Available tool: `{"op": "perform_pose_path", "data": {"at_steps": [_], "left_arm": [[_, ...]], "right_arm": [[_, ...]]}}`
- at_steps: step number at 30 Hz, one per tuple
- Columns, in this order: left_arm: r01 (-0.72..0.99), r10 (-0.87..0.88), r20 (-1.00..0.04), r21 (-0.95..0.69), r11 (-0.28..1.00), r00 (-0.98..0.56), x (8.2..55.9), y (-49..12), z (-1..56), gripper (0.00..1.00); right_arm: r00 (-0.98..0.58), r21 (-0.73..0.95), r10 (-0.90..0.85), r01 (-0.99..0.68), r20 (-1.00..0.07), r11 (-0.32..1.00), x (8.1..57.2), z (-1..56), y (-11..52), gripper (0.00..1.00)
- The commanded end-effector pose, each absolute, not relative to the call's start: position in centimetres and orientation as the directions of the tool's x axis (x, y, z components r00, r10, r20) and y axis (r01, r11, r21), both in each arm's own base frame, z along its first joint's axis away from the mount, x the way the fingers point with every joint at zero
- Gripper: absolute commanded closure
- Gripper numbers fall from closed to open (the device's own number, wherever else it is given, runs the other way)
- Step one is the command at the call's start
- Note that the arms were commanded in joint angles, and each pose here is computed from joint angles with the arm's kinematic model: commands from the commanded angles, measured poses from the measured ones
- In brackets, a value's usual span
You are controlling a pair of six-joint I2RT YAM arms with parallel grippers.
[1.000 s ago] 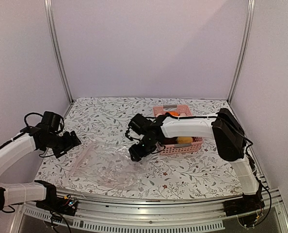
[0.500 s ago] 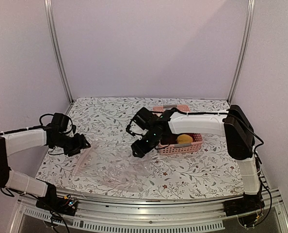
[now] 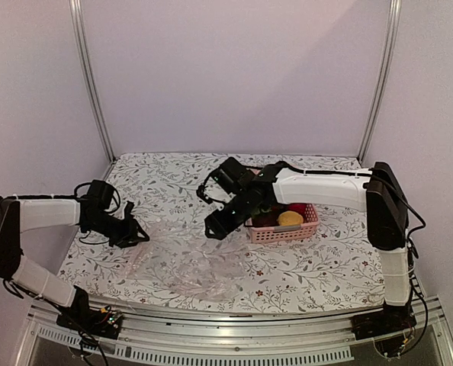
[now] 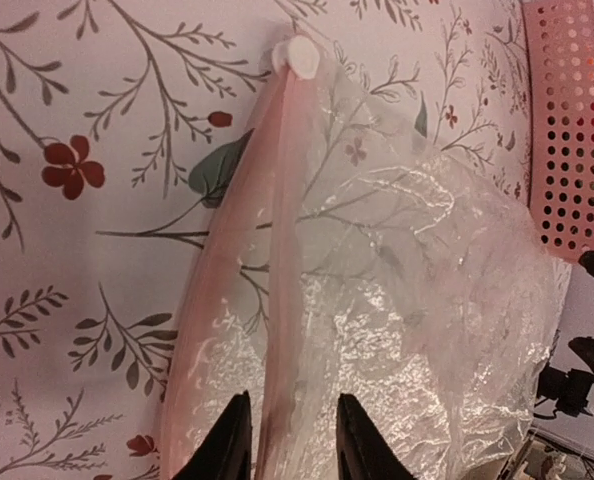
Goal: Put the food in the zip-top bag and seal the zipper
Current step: Pick up the zipper food storage bag at the corner of the board.
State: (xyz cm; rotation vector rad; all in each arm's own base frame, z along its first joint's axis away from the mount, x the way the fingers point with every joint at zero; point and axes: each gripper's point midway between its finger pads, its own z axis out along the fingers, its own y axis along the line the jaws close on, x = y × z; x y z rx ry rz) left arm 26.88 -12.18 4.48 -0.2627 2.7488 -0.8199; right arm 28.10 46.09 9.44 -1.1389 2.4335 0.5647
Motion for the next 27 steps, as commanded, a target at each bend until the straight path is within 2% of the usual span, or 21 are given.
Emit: {"op": "perform_pose_path", "data": {"at_steps": [1,2,5,6,11,15,18,21,23,27], "left_arm": [[-0.031,-0.198,-0.182,-0.655,0.755,-0.963,27.6,-14.2,6.3,0.72],[-0.03,-0.196,-0.178,-0.663,0.748,-0.964,27.7,-14.4,6.6,0.76],[-0.033,-0.206,-0.181,-0.669,0.742,-0.962,28.7,-14.5,7.6,0.97],[-0.04,-0.21,-0.181,-0.659,0.751,-0.961,28.8,-14.4,7.9,1.0],[-0.014,-0.227,-0.334,-0.534,0.845,-0.915,32.7,-12.9,15.1,1.0],[0.098,-0.204,-0.601,-0.43,0.898,-0.773,35.1,-14.0,24.9,1.0],[0.178,-0.139,-0.731,-0.338,0.924,-0.668,35.9,-15.7,31.9,1.0],[0.287,0.034,-0.772,-0.195,0.938,-0.635,36.0,-19.1,34.5,1.0],[0.375,0.188,-0.755,-0.082,0.924,-0.629,35.6,-22.2,33.7,1.0],[0.48,0.348,-0.681,-0.005,0.877,-0.644,34.1,-26.9,29.2,1.0]], "right_arm": [[-0.578,0.203,-0.591,-0.789,-0.563,0.58,29.0,12.5,45.8,0.35],[-0.576,0.202,-0.585,-0.79,-0.571,0.579,29.1,12.9,45.7,0.35],[-0.585,0.215,-0.566,-0.781,-0.581,0.587,29.7,13.8,45.4,0.35],[-0.589,0.22,-0.557,-0.777,-0.586,0.59,30.0,14.2,45.2,0.35],[-0.617,0.255,-0.483,-0.743,-0.621,0.619,31.4,17.5,43.9,0.35],[-0.626,0.271,-0.398,-0.707,-0.671,0.654,33.1,21.4,42.2,0.35],[-0.636,0.295,-0.32,-0.669,-0.702,0.682,34.3,24.2,40.6,0.35],[-0.649,0.331,-0.261,-0.642,-0.714,0.692,34.9,25.7,39.2,0.35],[-0.654,0.346,-0.232,-0.628,-0.72,0.697,35.2,26.2,38.4,0.35],[-0.671,0.363,-0.202,-0.6,-0.713,0.713,35.6,25.8,36.8,0.34]]}}
